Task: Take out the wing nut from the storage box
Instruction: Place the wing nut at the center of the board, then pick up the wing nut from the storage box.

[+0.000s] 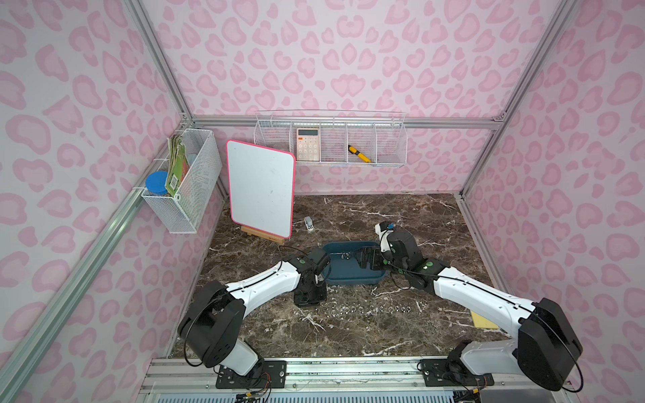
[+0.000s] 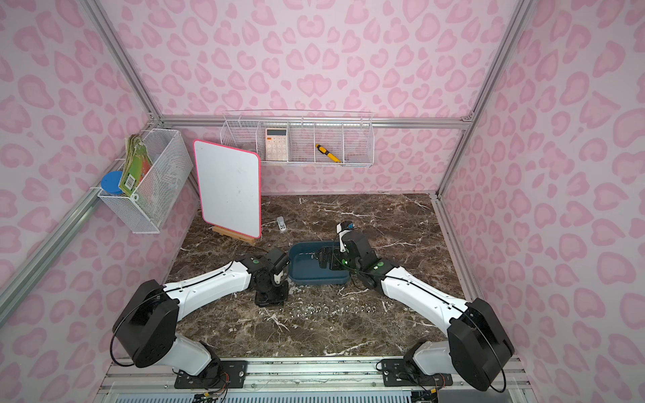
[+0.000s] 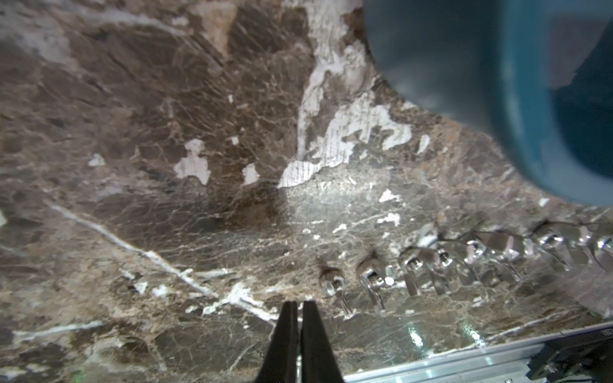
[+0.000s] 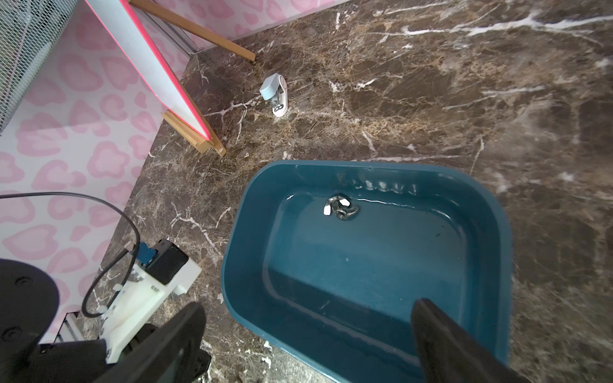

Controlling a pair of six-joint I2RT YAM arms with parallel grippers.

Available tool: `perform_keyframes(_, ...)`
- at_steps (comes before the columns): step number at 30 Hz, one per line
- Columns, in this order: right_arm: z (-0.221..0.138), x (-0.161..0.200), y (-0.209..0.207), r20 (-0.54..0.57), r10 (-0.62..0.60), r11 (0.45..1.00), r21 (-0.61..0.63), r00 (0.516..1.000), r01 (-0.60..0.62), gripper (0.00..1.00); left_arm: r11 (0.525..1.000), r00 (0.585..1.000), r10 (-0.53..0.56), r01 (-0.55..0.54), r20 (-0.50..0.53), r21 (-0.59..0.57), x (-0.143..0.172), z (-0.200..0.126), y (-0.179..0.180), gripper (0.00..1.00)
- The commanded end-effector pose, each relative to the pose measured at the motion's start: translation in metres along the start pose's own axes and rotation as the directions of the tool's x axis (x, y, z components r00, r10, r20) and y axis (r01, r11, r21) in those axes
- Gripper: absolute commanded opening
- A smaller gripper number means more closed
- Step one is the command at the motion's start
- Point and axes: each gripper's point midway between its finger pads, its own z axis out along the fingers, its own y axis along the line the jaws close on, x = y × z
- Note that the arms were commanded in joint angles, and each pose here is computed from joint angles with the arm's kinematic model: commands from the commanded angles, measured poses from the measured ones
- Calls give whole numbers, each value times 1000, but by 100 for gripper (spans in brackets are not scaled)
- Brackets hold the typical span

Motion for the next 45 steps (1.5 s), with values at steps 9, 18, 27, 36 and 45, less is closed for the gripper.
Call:
perform_keyframes(9, -2, 0, -3, 6, 12, 1000, 19, 1000, -12, 98, 1000, 998, -6, 4, -57, -29, 5, 19, 2, 0)
perform_keyframes(18, 1, -1, -3, 2, 8, 1000, 25, 1000, -8, 99, 999, 998, -5, 3, -63, -32, 5, 19, 1, 23)
perform_keyframes(27, 13, -5, -6, -24, 53, 995, 85, 998, -51, 99, 999, 999, 27, -26, 26, -27, -13, -15, -8, 35)
perform_keyframes(36, 61, 17, -4, -162, 143, 980, 163, 976, -117, 98, 996, 989, -5, -8, 145, 85, -42, -71, -15, 69)
perform_keyframes(45, 102, 36, -14, -195, 306, 939, 220, 932, -263, 71, 983, 968, -82, 39, 237, 179, -53, -118, -5, 98)
